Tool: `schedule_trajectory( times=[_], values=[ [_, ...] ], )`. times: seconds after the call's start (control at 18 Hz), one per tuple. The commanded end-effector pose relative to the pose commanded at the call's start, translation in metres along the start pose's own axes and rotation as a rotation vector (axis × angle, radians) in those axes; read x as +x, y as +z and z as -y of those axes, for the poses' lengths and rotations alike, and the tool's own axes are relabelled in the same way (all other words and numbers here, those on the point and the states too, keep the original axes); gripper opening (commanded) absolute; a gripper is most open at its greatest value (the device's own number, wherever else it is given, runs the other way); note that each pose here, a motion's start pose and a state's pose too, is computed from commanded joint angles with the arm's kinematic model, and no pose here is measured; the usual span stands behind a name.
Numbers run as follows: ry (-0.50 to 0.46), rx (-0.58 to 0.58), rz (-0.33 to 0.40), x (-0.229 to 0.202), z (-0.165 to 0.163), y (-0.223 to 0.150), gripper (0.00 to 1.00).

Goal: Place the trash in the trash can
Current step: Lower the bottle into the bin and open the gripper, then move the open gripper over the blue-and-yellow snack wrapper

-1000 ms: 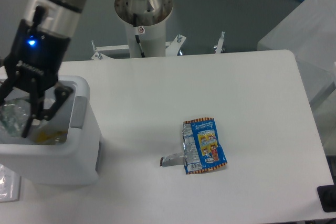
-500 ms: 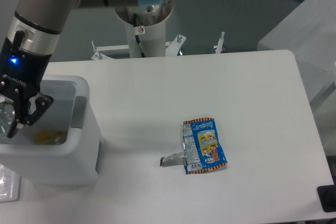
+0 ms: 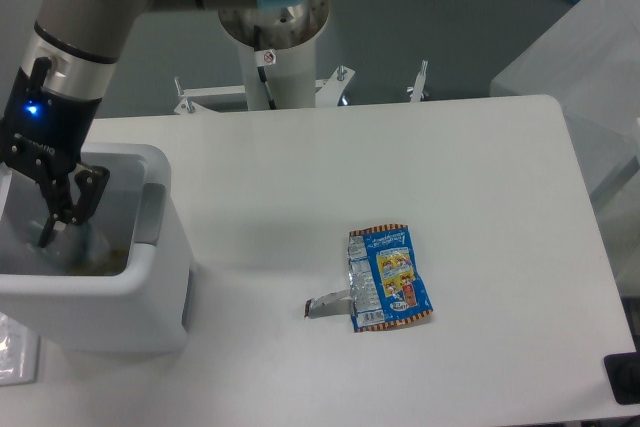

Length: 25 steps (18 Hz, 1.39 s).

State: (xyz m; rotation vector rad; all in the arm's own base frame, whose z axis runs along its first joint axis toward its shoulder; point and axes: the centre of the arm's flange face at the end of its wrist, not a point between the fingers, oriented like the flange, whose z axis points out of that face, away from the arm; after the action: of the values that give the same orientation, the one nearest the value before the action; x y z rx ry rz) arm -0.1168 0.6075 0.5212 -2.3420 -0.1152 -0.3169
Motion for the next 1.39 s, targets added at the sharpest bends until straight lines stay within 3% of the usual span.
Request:
schedule_trajectory(
  times=[0.11, 0.28, 0.56, 0.89, 1.06, 1.39],
  values=[
    [-0.006, 0.013, 0.016, -0.008, 0.005, -0.008, 1.00],
    [-0.064, 0.039, 0.091, -0.058, 0.006, -0.032, 1.00],
    [-0.160, 0.026, 0.285, -0.148, -0.012, -0.064, 1.00],
    [-0.264, -0.013, 0.343, -0.224, -0.049, -0.066, 1.00],
    [-0.147, -0.074, 0.408, -0.253, -0.062, -0.074, 1.00],
    [-0.039, -0.179, 0.426, -0.300, -0.095, -0.061, 1.00]
  ],
)
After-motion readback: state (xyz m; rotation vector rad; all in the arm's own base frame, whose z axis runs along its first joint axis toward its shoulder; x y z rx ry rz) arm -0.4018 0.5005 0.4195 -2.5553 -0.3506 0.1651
